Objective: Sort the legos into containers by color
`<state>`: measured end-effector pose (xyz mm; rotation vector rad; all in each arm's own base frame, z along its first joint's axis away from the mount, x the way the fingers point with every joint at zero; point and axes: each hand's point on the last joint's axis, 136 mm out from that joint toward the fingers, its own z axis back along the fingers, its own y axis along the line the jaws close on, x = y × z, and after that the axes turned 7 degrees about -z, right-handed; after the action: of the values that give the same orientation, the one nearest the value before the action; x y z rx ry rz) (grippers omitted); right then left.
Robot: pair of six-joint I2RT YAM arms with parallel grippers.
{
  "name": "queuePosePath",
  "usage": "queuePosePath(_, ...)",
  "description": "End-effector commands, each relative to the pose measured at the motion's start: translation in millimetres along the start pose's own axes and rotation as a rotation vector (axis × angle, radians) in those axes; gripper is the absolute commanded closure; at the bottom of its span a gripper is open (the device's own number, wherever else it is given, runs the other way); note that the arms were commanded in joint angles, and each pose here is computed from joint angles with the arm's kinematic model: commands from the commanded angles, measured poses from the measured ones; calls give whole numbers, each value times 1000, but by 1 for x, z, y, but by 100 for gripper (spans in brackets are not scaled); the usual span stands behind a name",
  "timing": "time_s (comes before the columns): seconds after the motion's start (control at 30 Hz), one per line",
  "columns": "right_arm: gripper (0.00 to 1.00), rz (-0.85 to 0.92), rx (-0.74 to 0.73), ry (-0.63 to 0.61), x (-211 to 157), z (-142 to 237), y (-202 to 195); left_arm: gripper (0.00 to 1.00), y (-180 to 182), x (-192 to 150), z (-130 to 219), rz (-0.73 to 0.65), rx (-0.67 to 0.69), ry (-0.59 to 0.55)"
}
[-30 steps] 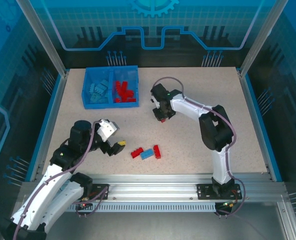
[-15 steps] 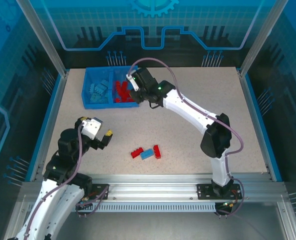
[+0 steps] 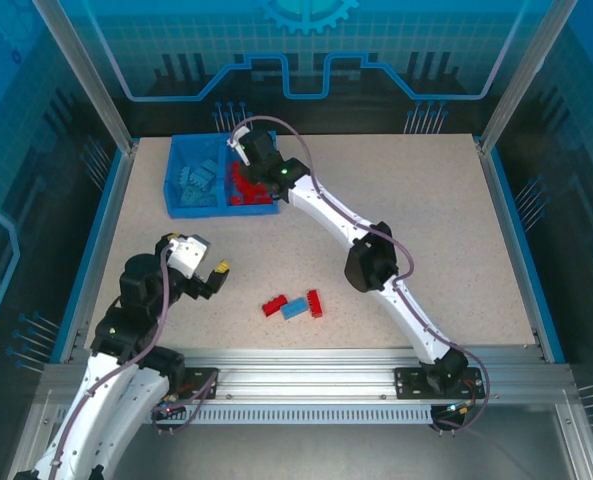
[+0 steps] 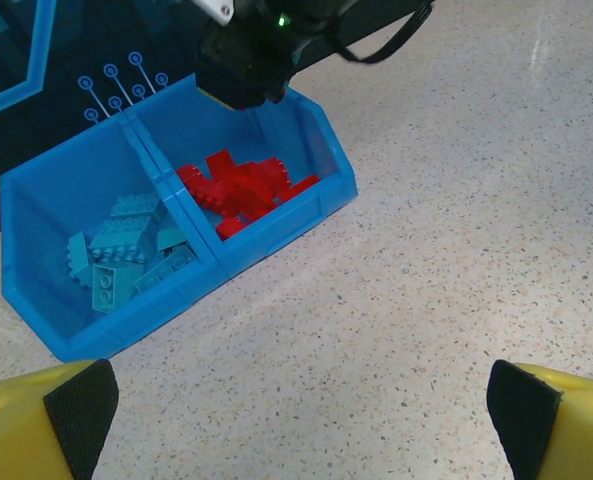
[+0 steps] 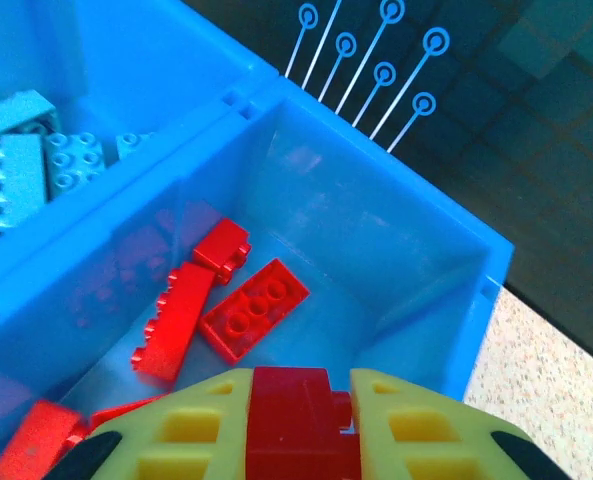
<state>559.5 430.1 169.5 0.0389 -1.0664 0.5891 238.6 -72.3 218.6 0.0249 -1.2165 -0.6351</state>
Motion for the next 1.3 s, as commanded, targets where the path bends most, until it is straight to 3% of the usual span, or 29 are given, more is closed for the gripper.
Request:
queuePosePath(0.0, 75, 45, -83, -128, 25, -10, -18, 1, -5, 4, -2, -19, -31, -37)
queuePosePath(0.13, 71, 2, -83, -164, 23, -25, -32, 1, -6, 3, -3, -18, -33, -39)
queuePosePath(0.27, 54, -4, -59, -215, 37, -21, -33, 1, -6, 3, -3, -24, -37, -40)
queuePosePath(0.37, 50, -9, -47, -228, 53, -6, -35, 1, -4, 2, -3, -22, -27, -37)
queuePosePath(0.63, 43, -74, 33, -142, 86, 81, -44, 1, -4, 1, -5, -15, -30, -39)
queuePosePath(0.77, 33, -112, 227, -52, 84, 154, -33, 1, -5, 0, -6, -12, -41, -36)
queuePosePath(0.93, 20, -112, 519, 39, 52, 249, -4, 1, -11, 0, -10, 3, -75, -39)
queuePosePath(1.1, 9, -188, 563, 108, 1, 321, -9, 1, -29, 9, -14, 52, -199, -65)
queuePosePath(1.2, 0, -267, 558, 138, -44, 354, -15, 1, -52, 25, -10, 87, -349, -84)
queuePosePath(1.27, 0, -309, 508, 173, -76, 367, -24, 1, -75, 36, -5, 52, -459, -98)
